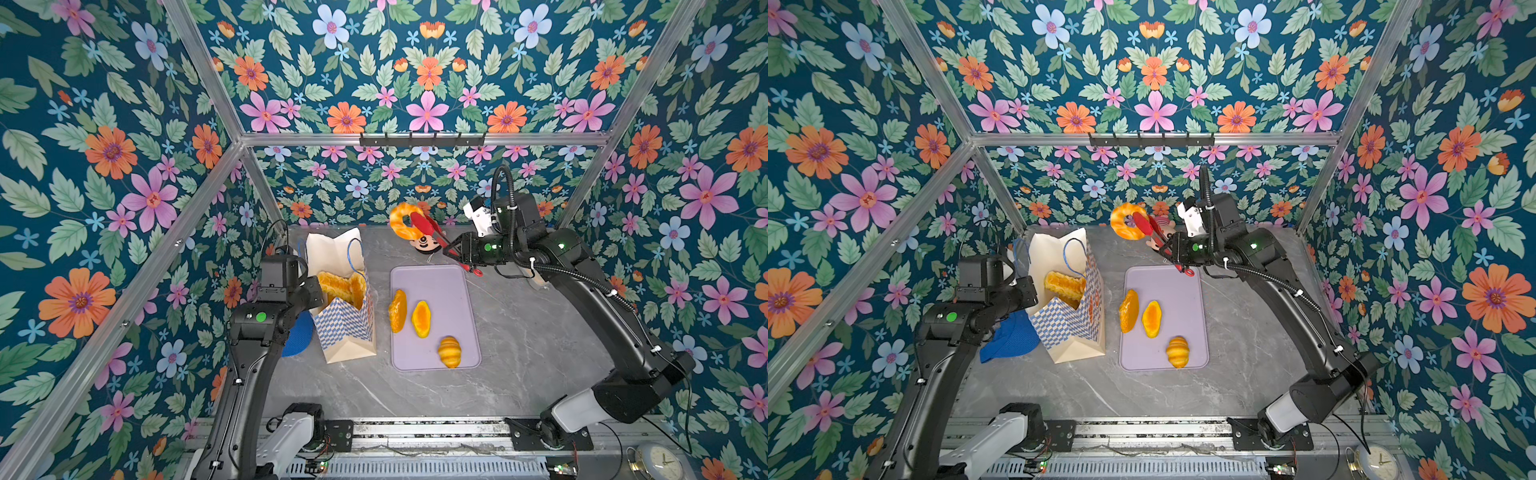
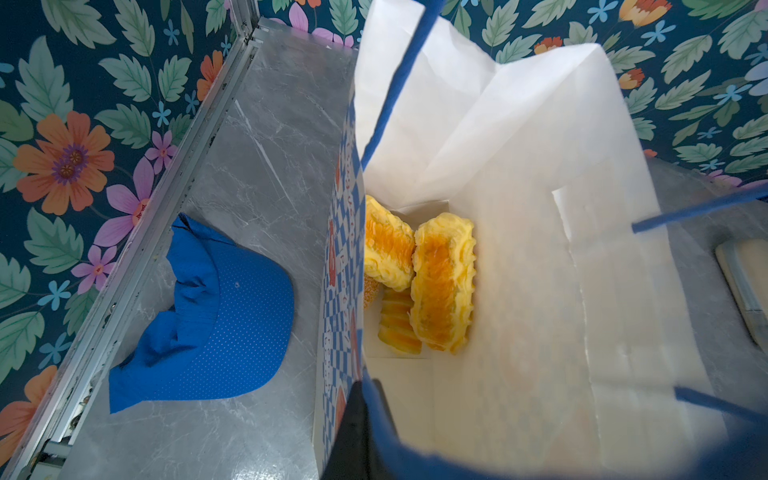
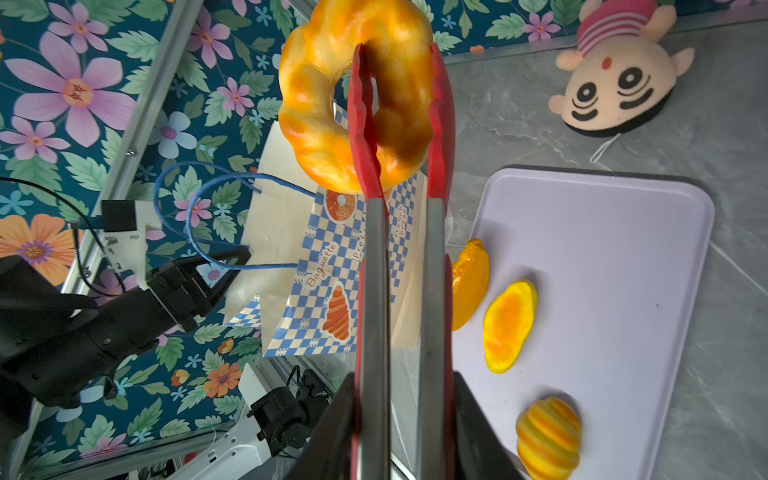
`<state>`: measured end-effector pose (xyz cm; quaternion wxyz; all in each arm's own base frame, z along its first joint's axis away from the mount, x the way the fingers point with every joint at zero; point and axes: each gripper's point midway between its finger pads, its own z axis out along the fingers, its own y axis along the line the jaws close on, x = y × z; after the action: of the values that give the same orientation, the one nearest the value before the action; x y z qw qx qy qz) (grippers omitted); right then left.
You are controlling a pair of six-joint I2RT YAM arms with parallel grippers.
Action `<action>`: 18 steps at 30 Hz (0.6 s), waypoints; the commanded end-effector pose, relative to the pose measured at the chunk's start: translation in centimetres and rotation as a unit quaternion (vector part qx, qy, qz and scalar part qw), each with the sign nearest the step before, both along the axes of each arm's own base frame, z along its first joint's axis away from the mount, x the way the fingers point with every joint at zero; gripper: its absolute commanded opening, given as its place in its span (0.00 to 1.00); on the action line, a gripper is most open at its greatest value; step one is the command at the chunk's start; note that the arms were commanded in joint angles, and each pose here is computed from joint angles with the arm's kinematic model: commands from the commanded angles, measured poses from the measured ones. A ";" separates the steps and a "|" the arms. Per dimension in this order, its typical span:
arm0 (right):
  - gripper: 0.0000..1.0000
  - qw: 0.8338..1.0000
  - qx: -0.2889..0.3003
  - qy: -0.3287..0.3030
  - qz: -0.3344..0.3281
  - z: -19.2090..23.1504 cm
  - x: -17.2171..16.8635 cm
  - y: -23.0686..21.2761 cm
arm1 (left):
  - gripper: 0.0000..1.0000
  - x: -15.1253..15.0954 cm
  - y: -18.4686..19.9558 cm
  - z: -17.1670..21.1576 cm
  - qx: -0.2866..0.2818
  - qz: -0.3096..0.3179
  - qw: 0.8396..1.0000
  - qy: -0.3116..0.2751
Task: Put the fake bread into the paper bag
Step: 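Lift the ring donut and carry it over the bag held by the left gripper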
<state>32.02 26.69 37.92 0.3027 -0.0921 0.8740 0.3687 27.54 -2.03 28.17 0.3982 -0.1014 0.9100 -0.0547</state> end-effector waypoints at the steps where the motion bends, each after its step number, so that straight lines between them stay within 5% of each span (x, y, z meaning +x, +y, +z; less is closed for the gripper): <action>1: 0.34 0.999 0.022 -0.023 0.014 2.0 0.3 1.3 | 0.06 -0.1 0.0 -0.3 0.000 0.000 1.000 0.005; 18: 0.33 0.994 0.059 -0.043 0.079 4.9 3.1 8.7 | 0.07 0.0 -0.2 -0.1 -0.004 -0.003 1.000 0.002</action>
<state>35.14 34.36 42.25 0.3199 -0.1479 0.8355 0.4215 27.64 -2.12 28.05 0.3961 -0.1009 0.9109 -0.0564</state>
